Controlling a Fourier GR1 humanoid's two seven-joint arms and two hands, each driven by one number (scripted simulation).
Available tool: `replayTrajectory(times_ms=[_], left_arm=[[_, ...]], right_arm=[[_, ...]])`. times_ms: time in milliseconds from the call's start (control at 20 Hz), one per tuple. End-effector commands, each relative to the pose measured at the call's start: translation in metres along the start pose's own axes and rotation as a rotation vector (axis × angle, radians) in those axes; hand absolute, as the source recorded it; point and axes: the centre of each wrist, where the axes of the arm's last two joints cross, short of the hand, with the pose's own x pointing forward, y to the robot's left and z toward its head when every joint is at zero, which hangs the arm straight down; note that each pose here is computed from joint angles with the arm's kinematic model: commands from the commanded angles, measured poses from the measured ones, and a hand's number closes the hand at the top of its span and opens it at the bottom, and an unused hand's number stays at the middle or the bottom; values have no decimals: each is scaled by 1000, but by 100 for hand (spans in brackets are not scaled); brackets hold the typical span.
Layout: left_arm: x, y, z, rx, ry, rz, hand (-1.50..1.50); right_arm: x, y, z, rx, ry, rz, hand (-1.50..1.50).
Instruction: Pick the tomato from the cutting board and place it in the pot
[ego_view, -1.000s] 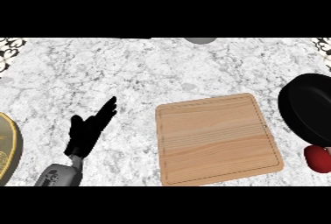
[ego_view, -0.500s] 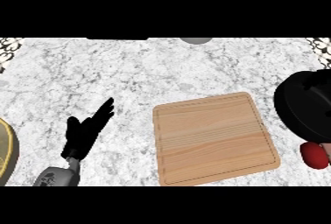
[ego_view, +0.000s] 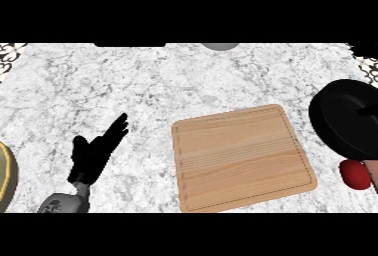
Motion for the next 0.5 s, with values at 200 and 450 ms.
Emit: replayTrajectory(times_ms=[200,450], left_arm=[[9,-1,0,-8,1,-23,0],[9,-18,-1,-39,10,-10,0]], right_arm=[[-2,-65,44,-329,-15,-300,-150],[6,-96,65,-418,-38,-403,-150]])
